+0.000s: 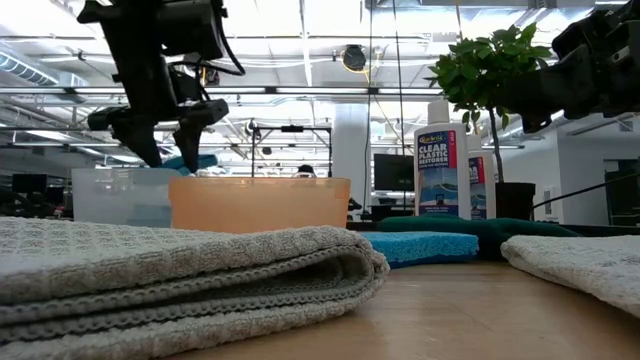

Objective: Pick & Place Kitchen Items
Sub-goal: Put the sponge into the white bin

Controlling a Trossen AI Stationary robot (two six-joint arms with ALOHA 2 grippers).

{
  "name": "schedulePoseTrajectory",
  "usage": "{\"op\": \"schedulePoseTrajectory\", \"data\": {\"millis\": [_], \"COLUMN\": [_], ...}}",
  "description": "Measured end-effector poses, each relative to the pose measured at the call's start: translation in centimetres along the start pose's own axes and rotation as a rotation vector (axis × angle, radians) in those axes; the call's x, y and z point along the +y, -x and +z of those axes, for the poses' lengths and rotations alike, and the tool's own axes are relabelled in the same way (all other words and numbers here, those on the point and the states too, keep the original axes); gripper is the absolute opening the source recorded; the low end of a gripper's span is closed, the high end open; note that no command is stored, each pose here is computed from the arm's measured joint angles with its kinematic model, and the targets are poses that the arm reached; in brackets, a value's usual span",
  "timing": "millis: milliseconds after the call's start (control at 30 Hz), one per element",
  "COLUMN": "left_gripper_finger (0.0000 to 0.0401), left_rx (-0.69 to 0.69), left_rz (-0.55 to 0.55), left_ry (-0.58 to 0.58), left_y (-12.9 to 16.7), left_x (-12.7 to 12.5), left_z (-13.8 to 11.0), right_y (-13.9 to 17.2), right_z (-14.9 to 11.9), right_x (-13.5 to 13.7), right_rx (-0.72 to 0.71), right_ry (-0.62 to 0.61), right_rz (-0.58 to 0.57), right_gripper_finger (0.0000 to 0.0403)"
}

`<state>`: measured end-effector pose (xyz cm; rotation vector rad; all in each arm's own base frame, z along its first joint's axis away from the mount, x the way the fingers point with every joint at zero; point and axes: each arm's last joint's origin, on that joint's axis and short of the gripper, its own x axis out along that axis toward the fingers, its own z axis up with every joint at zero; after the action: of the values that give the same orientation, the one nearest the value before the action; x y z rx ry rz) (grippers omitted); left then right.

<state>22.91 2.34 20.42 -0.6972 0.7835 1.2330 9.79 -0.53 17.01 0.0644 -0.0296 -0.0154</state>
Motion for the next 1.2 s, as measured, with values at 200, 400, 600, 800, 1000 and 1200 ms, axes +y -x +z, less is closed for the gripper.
{"op": "schedulePoseTrajectory", "data": {"millis": [200, 400, 600, 800, 1000, 1200], "left_gripper_finger": [0.0257, 0.0257, 0.0257, 0.0257, 0.0257, 0.0257], "left_rx": [0.006, 0.032, 0.058, 0.069, 0.077, 0.083], "left_rz": [0.025, 0.065, 0.084, 0.083, 0.037, 0.037], "left_ry": [0.002, -0.011, -0.007, -0.002, -0.013, -0.019], "left_y": [-0.7, -1.7, -2.3, -2.5, -2.5, -2.5], "left_x": [-0.3, -0.6, -0.4, -0.4, -0.8, -0.8], "left_z": [-0.3, -0.6, -0.2, 0.1, 0.1, 0.1], "right_y": [0.0, 0.0, 0.0, 0.0, 0.0, 0.0], "right_z": [0.0, 0.0, 0.0, 0.0, 0.0, 0.0], "right_x": [0.0, 0.0, 0.0, 0.0, 0.0, 0.0], "right_rx": [0.000, 0.000, 0.000, -0.001, -0.001, 0.000], "right_ry": [0.000, 0.000, 0.000, 0.000, 0.000, 0.000], "right_rz": [0.000, 0.000, 0.000, 0.000, 0.000, 0.000], "right_gripper_finger": [0.0146, 0.0146, 0.0146, 0.0146, 0.0146, 0.0146]}}
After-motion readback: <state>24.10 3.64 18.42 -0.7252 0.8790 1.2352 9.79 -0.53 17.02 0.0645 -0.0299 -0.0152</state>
